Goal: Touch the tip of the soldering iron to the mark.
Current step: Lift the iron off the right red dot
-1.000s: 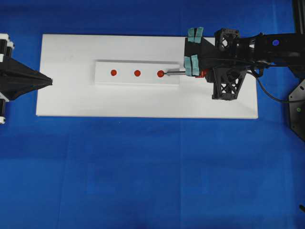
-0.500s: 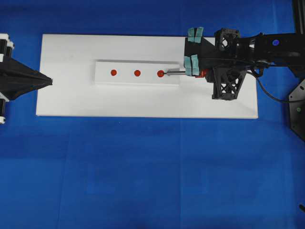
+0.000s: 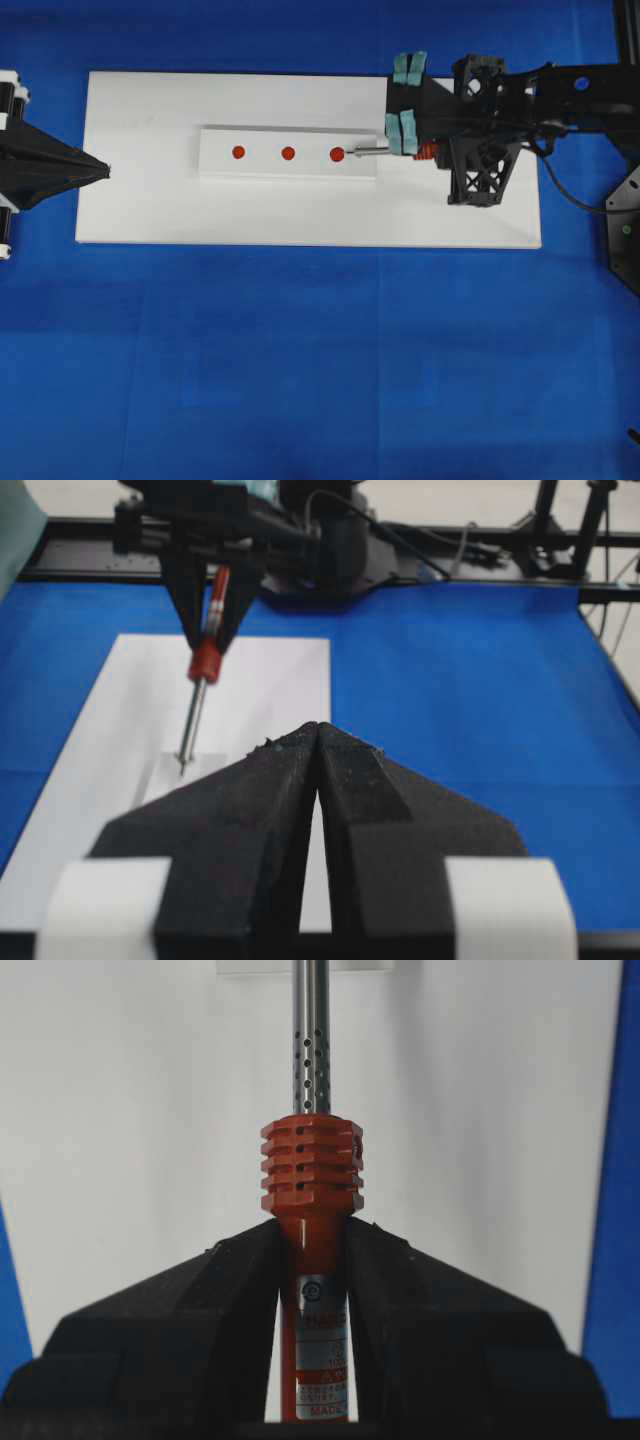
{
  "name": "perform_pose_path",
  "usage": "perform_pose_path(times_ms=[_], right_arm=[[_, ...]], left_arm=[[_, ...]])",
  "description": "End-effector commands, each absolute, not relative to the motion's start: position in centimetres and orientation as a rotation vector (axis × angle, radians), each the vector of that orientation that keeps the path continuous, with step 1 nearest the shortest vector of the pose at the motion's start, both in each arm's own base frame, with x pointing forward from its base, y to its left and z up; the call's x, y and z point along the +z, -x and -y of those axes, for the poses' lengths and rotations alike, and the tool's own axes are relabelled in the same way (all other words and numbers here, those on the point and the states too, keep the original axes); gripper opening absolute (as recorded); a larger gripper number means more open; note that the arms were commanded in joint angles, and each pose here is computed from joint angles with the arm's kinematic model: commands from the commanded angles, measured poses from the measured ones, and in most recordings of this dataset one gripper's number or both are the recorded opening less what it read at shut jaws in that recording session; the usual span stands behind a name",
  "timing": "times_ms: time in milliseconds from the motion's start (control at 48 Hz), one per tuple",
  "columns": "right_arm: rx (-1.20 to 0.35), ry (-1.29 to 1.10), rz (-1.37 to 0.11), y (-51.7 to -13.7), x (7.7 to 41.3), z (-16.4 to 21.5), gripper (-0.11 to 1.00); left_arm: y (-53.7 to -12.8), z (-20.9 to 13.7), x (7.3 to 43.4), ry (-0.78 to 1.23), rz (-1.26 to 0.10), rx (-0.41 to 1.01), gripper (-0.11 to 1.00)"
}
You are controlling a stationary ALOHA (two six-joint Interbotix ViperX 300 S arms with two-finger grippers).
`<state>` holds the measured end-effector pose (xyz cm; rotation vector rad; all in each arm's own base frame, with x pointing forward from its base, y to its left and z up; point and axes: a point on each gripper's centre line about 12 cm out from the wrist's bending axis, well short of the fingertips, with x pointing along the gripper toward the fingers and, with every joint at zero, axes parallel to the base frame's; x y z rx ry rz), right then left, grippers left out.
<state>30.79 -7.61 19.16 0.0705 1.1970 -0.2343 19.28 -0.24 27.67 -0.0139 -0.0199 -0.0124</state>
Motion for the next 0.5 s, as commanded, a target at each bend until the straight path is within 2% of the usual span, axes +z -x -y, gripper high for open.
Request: perform_pose_path(times_ms=[0,333,479], right_arm=[[-0.244,-0.06,-1.13,-31.0,22.2,7.8,0.07],[-0.264,-0.052,-1.075,-29.7,28.0,7.7,0.07],[-0.269,-0.046,-1.077,-29.2,29.2,7.6,0.07]], left_arm=[[-19.4,0.2,28.2,0.013,0.034,-0.012,0.0],[-19.4,0.2,28.2,0.013,0.034,-0.01,0.0],[-19.4,0.2,28.2,0.013,0.035,-0.01,0.0]])
